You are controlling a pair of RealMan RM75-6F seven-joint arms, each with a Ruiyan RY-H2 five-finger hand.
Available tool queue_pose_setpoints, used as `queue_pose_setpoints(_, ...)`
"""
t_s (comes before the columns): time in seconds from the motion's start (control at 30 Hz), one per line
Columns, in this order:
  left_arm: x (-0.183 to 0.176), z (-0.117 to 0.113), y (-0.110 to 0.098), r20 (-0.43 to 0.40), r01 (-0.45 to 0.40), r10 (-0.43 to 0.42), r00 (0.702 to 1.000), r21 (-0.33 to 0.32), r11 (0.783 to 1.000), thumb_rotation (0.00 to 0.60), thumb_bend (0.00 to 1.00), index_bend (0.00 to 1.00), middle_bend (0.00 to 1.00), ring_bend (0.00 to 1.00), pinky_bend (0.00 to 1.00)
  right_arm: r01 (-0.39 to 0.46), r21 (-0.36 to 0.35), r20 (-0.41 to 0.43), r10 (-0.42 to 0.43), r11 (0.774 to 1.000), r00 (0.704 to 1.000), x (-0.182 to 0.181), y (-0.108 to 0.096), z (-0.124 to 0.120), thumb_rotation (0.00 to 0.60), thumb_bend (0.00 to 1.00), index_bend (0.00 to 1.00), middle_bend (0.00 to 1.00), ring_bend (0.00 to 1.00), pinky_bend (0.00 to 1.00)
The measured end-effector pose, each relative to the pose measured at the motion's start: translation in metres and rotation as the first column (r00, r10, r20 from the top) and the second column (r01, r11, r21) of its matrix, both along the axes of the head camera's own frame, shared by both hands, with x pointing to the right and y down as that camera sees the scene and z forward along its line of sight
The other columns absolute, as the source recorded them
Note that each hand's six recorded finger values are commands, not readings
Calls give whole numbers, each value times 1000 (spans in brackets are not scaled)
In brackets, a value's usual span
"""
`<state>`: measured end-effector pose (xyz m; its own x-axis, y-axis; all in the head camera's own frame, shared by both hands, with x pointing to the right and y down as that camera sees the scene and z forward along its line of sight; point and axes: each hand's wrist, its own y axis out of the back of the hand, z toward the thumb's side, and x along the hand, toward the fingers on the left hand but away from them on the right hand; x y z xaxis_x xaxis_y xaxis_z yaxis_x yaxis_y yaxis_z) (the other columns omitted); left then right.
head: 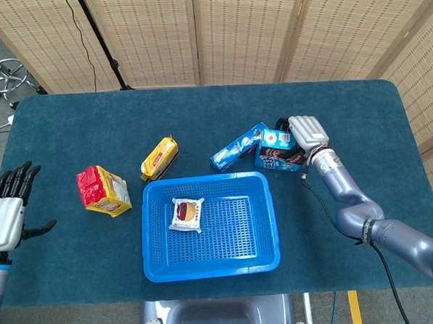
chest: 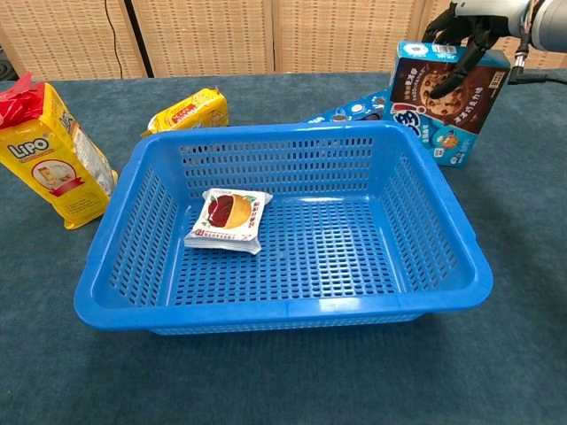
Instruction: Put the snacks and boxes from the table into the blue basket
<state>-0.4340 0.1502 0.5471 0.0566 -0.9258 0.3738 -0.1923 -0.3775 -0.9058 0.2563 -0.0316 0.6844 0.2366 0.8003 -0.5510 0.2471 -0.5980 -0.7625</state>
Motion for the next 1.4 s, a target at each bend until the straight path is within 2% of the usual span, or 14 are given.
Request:
queue_pose_setpoints(0.2,0,-1,0,-9,3,-3,1000,-3,1000,600,97,0,0,0,0,29,103,20,-31,994,999,4,-5,-29,600,223,512,638,510,603)
queue_pose_setpoints(0.4,2,0,1,-21,-9,9,1000,-13,1000,600,97,0,0,0,0,55,201,121,-80,978,989,5,0,-91,600,223,512,638,510,603)
queue_pose_setpoints(0.6,7,0,1,-29,-21,21,999,-14,1000,600,97,0,0,0,0,98,249,265,-166,963,950,-11,24,-160,600,223,512,638,510,603)
queue_pose_setpoints(0.73,9,-1,2,-29,-28,28,999,-12,1000,600,97,0,0,0,0,182,259,338,-265,949,903,-33,52,-192,600,223,512,638,510,603)
queue_pose_setpoints(0.9,11,0,4,-32,-28,28,999,-16,999,600,97,0,0,0,0,251,229,407,-327,941,853,-61,80,-200,600,224,513,640,510,603)
queue_pose_setpoints(1.2,8,-1,6,-37,-18,17,999,-17,1000,600,98,0,0,0,0,346,174,481,-386,922,787,-121,116,-180,600,224,515,641,510,603)
queue_pose_setpoints(1.3,7,-1,6,-40,-15,14,999,-18,1000,600,97,0,0,0,0,377,186,497,-418,907,761,-135,125,-172,600,224,516,641,510,603)
queue_pose_setpoints(1.4,6,-1,6,-44,-13,12,999,-20,1000,600,98,0,0,0,0,420,218,476,-472,881,742,-142,132,-162,600,224,516,641,510,603)
